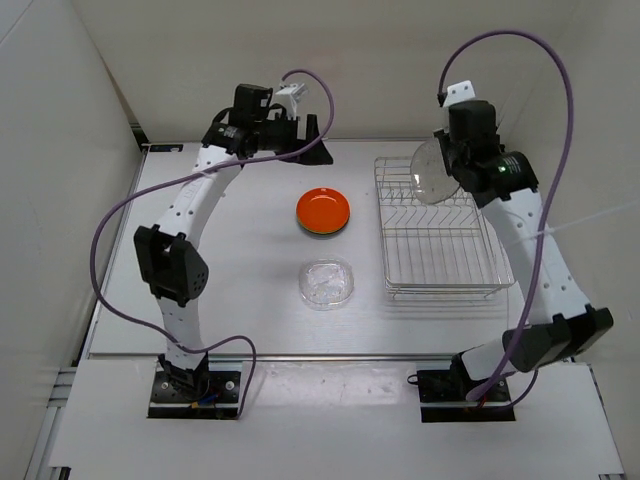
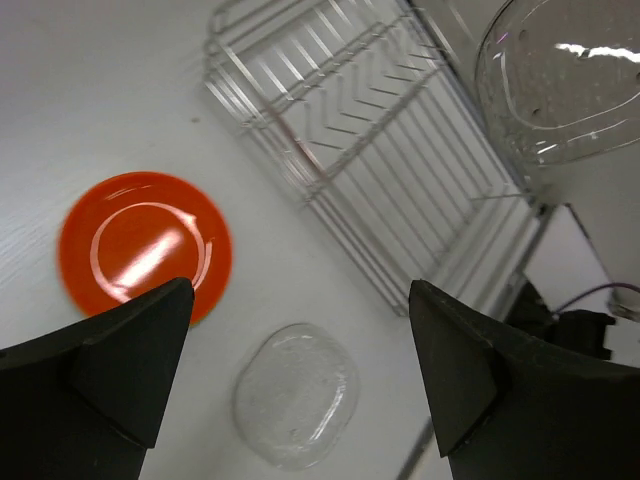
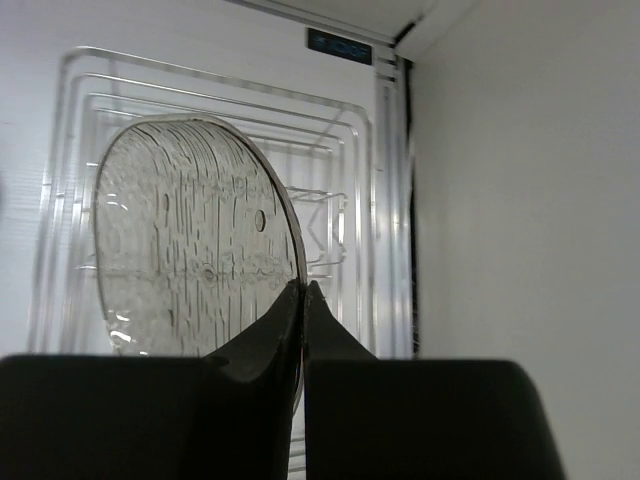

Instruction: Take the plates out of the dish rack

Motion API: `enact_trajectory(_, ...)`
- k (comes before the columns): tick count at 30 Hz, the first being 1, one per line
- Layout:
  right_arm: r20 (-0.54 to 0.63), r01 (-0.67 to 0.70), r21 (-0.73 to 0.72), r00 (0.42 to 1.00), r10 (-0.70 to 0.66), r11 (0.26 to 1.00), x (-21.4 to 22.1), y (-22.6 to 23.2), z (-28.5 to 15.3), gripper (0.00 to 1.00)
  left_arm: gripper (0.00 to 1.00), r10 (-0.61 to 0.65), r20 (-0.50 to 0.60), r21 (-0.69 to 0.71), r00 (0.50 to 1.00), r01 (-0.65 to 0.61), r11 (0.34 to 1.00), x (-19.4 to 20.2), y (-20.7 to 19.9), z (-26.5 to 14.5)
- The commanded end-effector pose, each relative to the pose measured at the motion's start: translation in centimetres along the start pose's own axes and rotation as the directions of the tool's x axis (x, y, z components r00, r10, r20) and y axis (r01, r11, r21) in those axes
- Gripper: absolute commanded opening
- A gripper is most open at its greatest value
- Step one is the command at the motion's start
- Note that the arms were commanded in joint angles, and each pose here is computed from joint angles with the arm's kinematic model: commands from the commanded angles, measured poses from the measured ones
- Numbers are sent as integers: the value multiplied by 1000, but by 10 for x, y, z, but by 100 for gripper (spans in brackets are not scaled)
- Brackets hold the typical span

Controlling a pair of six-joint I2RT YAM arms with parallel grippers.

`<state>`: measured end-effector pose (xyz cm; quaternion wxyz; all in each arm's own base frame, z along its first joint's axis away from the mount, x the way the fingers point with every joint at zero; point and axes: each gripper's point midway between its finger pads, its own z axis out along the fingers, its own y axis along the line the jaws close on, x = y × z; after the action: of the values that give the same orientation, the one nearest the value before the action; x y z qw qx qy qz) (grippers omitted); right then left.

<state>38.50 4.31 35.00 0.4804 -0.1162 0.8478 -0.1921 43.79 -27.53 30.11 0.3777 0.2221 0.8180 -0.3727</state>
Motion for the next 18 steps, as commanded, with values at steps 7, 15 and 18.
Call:
enact_trajectory(7,146,-115,-394,972,186,912,-30,40,-46,0,100,-37,9,419,999,30,908,-26,-113,13)
enact_trajectory(15,92,-136,-500,974,208,855,-29,66,-43,0,96,-21,12,463,1000,13,886,-30,-137,19)
enact_trajectory(18,94,-138,-529,971,220,837,-35,70,-47,0,95,-19,12,452,1000,11,892,-28,-133,24)
